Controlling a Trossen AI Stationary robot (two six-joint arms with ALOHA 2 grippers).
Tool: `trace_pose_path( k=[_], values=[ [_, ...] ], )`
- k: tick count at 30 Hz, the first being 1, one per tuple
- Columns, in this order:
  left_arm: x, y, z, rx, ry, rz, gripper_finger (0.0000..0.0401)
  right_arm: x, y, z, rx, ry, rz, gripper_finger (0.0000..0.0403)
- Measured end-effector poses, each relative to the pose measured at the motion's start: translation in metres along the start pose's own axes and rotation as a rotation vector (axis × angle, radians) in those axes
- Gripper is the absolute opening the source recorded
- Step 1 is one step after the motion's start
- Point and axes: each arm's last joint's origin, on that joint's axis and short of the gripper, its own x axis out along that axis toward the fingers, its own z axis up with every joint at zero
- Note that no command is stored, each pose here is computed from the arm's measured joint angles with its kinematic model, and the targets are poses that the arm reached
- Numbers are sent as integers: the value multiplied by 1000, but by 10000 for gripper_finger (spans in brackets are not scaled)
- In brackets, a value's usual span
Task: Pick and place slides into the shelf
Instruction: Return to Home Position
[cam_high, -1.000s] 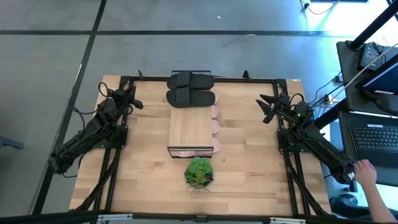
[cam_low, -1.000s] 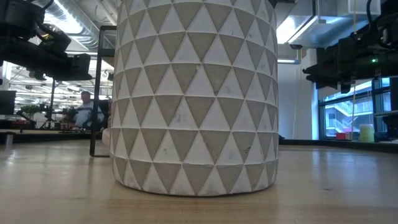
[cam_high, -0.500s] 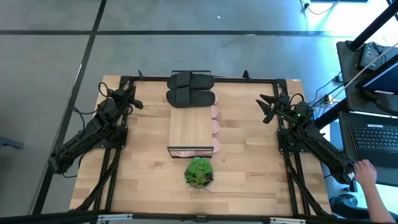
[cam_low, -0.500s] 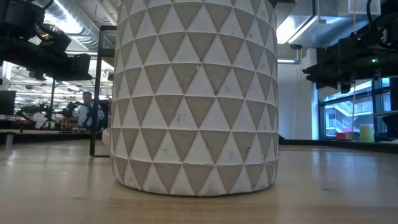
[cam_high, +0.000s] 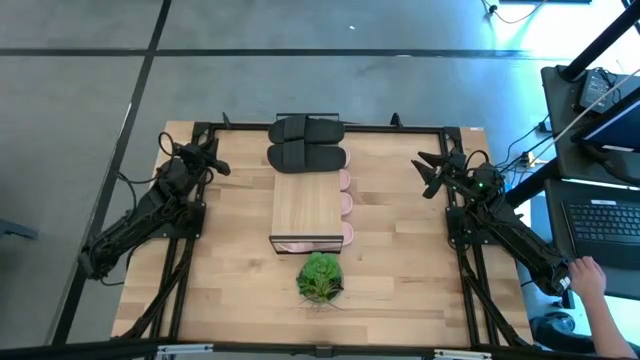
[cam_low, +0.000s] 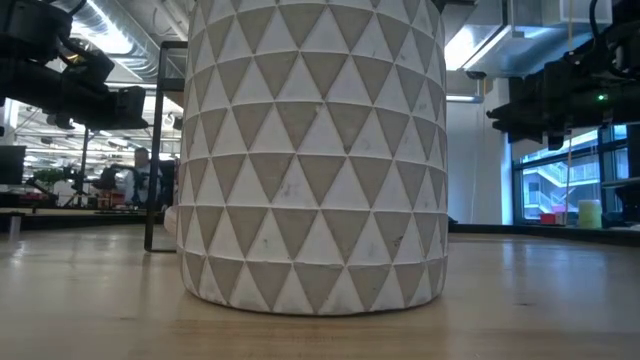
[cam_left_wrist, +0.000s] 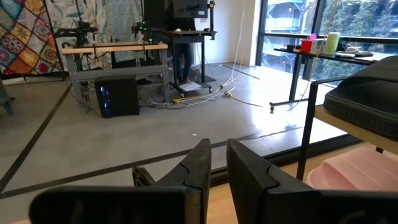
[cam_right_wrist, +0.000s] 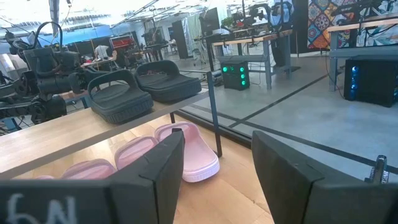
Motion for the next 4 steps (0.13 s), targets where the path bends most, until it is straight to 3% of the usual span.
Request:
trace_pose_path(
  k=[4],
  values=[
    [0, 0, 0, 0, 0, 0, 45, 0, 0, 0, 0, 0, 0, 188]
  ],
)
